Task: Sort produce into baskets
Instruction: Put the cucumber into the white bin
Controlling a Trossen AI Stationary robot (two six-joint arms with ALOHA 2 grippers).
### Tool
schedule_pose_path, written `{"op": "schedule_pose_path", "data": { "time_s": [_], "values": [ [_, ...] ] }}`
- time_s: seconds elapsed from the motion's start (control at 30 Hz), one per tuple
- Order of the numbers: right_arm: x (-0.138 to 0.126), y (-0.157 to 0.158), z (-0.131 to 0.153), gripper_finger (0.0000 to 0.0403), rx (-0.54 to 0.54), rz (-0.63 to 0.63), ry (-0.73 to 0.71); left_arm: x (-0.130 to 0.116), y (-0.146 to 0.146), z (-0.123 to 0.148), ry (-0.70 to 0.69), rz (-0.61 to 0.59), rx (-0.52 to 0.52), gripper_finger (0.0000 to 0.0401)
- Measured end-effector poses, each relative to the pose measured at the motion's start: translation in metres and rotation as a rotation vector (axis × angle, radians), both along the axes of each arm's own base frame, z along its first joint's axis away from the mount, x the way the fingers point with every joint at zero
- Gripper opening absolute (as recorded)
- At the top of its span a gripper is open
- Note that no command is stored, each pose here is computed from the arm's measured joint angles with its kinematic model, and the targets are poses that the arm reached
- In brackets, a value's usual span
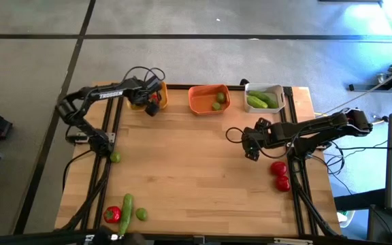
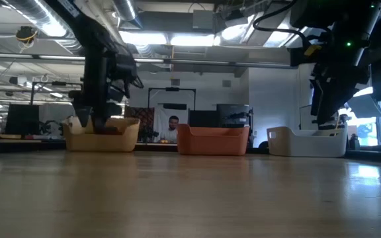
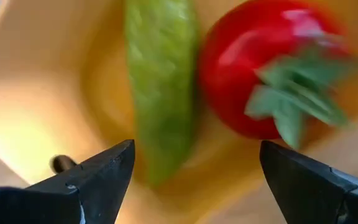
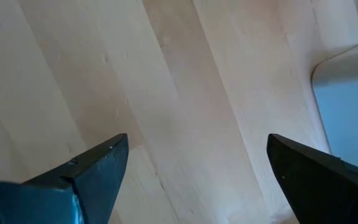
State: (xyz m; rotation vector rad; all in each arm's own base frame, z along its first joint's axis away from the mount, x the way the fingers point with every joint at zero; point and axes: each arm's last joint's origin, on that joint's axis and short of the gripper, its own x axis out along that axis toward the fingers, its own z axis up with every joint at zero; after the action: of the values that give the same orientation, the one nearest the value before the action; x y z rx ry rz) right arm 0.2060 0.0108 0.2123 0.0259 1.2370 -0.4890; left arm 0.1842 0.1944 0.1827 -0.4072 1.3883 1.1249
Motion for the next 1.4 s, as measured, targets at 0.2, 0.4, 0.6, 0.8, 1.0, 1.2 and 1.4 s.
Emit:
{"op": "schedule_pose_path", "data": {
  "time_s": [0.2, 0.4, 0.6, 0.8, 1.0, 1.2, 1.4],
  "values": [
    [0.000, 0.000, 0.000, 0.0369, 0.000, 0.000, 0.000, -0.001, 0.005, -0.008, 0.062, 0.018, 0.016, 0.0343],
    [0.000, 0.000, 0.000, 0.0369, 0.000, -0.001, -0.001, -0.007, 0.012, -0.008, 0.052, 0.046, 0.025, 0.0343],
    [0.000, 0.000, 0.000, 0.0369, 0.001, -0.002, -0.001, -0.010, 0.021, -0.008, -0.045, 0.037, -0.017, 0.0343],
    [0.000, 0.000, 0.000, 0.0369, 0.001, -0.003, -0.001, -0.017, 0.027, -0.009, -0.071, 0.057, -0.030, 0.0343],
    [0.000, 0.000, 0.000, 0.0369, 0.001, -0.003, -0.001, -0.026, 0.028, -0.018, -0.085, 0.090, -0.054, 0.0342],
    [0.000, 0.000, 0.000, 0.0369, -0.016, -0.006, -0.003, -0.025, 0.028, -0.018, -0.094, 0.082, -0.054, 0.0305],
    [0.000, 0.000, 0.000, 0.0369, -0.016, -0.007, -0.003, -0.026, 0.025, -0.024, -0.104, 0.033, -0.088, 0.0255]
  ]
}}
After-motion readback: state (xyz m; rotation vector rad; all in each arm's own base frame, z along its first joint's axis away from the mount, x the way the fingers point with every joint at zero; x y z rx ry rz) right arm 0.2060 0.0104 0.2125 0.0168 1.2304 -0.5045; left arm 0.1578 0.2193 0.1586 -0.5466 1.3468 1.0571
